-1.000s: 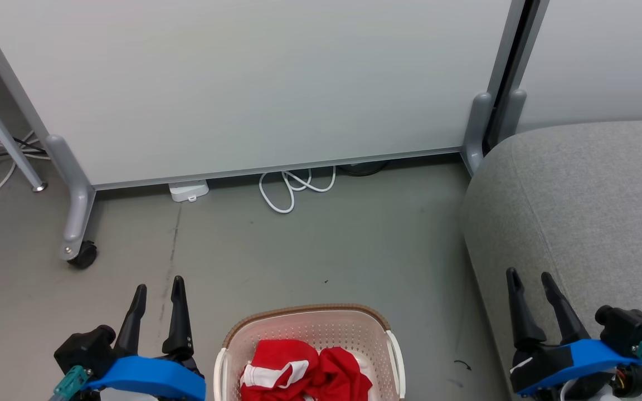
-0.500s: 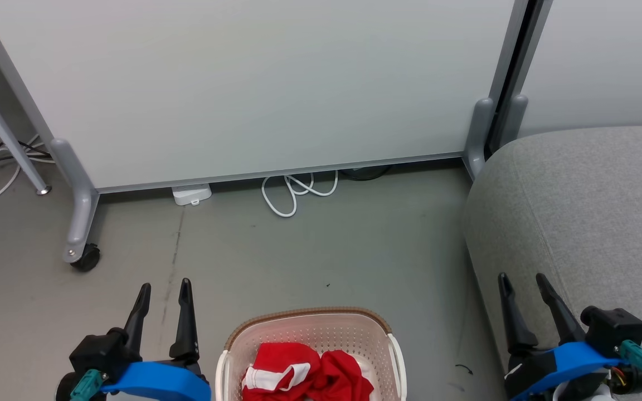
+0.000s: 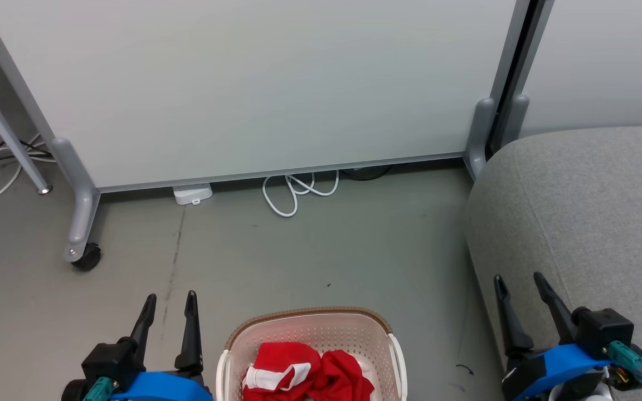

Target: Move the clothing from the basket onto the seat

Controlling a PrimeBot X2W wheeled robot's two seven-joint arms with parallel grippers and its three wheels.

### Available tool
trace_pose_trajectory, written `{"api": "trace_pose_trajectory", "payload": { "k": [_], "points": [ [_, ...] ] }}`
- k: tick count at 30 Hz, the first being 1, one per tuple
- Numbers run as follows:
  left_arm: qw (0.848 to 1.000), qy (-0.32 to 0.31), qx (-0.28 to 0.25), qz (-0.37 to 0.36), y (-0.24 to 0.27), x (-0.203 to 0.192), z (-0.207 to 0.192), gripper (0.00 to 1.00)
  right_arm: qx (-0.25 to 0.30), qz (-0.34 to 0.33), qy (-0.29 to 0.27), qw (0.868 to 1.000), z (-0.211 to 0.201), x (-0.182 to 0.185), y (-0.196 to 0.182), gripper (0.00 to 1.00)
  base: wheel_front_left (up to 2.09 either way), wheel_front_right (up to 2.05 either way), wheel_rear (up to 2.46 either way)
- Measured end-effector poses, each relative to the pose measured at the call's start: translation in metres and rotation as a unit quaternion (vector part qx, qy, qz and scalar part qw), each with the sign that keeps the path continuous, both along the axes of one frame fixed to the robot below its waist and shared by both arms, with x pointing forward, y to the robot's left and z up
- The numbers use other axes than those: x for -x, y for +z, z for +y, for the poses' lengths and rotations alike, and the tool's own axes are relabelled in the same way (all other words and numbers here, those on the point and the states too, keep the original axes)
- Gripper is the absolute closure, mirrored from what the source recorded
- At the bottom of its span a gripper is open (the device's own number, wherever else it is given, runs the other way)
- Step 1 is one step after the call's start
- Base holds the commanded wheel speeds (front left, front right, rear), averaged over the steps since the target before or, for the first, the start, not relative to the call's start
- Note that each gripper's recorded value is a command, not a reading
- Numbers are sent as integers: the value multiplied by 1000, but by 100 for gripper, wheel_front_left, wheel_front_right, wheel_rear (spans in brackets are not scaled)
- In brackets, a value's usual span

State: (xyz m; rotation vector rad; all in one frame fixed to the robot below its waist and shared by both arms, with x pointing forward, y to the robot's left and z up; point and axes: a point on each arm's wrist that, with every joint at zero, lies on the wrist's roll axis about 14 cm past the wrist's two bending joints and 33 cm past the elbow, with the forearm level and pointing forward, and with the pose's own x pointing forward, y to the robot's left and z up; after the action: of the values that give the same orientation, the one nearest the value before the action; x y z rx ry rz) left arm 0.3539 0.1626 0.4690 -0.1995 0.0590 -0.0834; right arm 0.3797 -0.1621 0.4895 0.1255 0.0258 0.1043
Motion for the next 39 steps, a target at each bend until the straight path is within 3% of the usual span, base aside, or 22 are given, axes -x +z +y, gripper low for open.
{"api": "trace_pose_trajectory", "payload": {
  "k": [17,39],
  "points": [
    [1000,-10,-22,-3,-4,0,-6,0,49,-6,11,999,3,0,-2,0,0,0,0],
    [1000,-9,-15,0,-6,-1,-7,0,47,-6,15,999,6,0,-4,0,0,0,0]
  ]
}}
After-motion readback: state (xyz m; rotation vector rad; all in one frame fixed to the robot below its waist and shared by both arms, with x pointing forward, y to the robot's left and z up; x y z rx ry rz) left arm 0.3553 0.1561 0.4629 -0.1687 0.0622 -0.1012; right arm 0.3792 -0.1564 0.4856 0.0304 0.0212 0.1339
